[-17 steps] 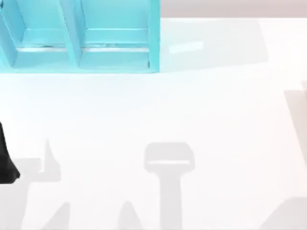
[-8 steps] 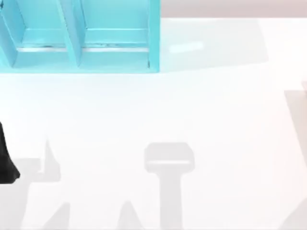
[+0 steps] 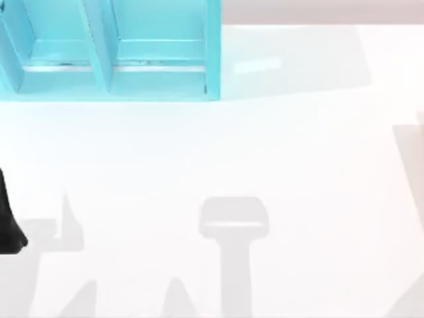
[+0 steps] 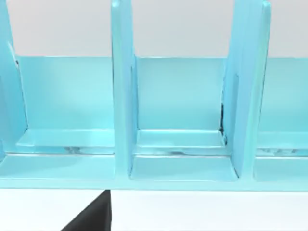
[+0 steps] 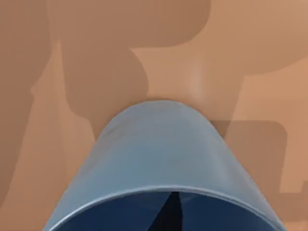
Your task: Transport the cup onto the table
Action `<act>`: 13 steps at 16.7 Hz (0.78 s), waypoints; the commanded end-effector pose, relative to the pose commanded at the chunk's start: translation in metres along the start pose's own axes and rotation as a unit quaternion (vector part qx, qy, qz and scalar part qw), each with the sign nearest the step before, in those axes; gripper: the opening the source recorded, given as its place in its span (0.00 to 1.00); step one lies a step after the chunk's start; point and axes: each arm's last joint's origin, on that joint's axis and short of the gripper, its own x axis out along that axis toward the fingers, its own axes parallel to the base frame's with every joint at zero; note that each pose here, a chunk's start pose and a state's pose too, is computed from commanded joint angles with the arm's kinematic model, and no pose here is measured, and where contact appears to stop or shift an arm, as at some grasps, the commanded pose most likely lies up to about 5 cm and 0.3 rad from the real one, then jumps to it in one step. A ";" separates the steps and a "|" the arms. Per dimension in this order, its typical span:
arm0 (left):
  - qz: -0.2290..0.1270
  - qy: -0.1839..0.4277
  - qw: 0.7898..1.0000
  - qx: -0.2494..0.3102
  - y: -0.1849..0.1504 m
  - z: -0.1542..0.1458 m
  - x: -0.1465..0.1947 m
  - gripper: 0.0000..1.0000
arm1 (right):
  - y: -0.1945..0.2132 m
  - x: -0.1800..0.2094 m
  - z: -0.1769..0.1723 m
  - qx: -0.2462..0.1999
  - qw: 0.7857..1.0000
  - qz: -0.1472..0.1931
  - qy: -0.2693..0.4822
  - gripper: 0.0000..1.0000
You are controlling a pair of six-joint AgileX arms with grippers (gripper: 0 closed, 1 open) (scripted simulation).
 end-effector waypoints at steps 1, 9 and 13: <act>0.000 0.000 1.000 0.000 0.000 0.000 0.000 1.00 | 0.000 0.000 0.000 0.000 1.000 0.000 0.000 0.32; 0.000 0.000 1.000 0.000 0.000 0.000 0.000 1.00 | 0.000 0.000 0.000 0.000 1.000 0.000 0.000 0.00; 0.000 0.000 1.000 0.000 0.000 0.000 0.000 1.00 | 0.000 0.000 0.000 0.000 1.000 0.000 0.000 0.00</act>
